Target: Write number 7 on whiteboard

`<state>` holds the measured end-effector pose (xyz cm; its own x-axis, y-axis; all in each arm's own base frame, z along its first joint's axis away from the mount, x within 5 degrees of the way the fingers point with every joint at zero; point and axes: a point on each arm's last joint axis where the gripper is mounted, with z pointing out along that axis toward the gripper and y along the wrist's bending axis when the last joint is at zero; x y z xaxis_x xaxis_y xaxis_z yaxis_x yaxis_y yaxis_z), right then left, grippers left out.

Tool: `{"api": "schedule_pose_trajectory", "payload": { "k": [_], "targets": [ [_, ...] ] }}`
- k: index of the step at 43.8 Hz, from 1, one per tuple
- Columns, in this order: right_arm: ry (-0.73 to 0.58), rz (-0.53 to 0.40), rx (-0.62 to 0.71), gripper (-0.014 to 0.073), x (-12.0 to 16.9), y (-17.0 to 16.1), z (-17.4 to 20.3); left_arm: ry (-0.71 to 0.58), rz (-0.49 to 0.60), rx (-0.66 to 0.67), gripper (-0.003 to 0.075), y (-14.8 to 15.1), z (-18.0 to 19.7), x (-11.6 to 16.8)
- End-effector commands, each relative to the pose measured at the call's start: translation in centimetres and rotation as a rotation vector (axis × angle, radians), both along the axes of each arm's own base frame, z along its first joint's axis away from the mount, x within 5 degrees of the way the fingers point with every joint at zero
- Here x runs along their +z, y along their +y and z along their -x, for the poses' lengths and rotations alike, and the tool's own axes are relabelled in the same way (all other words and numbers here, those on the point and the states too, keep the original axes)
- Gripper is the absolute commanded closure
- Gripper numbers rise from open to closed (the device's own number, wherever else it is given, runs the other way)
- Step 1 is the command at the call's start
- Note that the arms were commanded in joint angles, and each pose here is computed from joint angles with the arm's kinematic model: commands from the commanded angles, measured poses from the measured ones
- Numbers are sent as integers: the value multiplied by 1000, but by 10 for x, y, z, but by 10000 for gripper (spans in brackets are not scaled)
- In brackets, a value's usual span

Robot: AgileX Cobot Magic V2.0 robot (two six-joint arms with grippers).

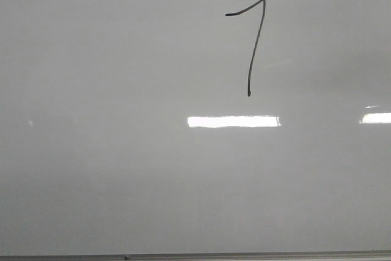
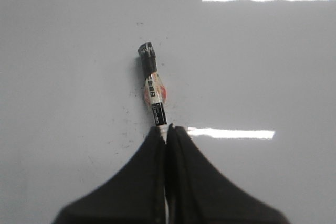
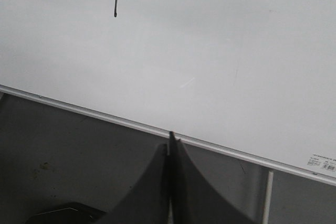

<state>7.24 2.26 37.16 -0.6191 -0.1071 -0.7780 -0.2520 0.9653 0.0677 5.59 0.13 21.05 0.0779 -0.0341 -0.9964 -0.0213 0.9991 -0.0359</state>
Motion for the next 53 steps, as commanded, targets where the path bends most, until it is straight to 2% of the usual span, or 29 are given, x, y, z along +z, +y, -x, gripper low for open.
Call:
{"api": "schedule_pose_trajectory", "payload": {
  "k": [1, 23, 53],
  "targets": [
    [-75, -12, -15, 662, 11, -1, -3, -104, 4, -5, 741, 0, 2, 5],
    [-75, -12, -15, 662, 11, -1, -3, -122, 7, -52, 741, -3, 2, 7],
    [-75, -12, -15, 662, 11, -1, -3, -124, 7, -52, 741, -3, 2, 7]
  ]
}}
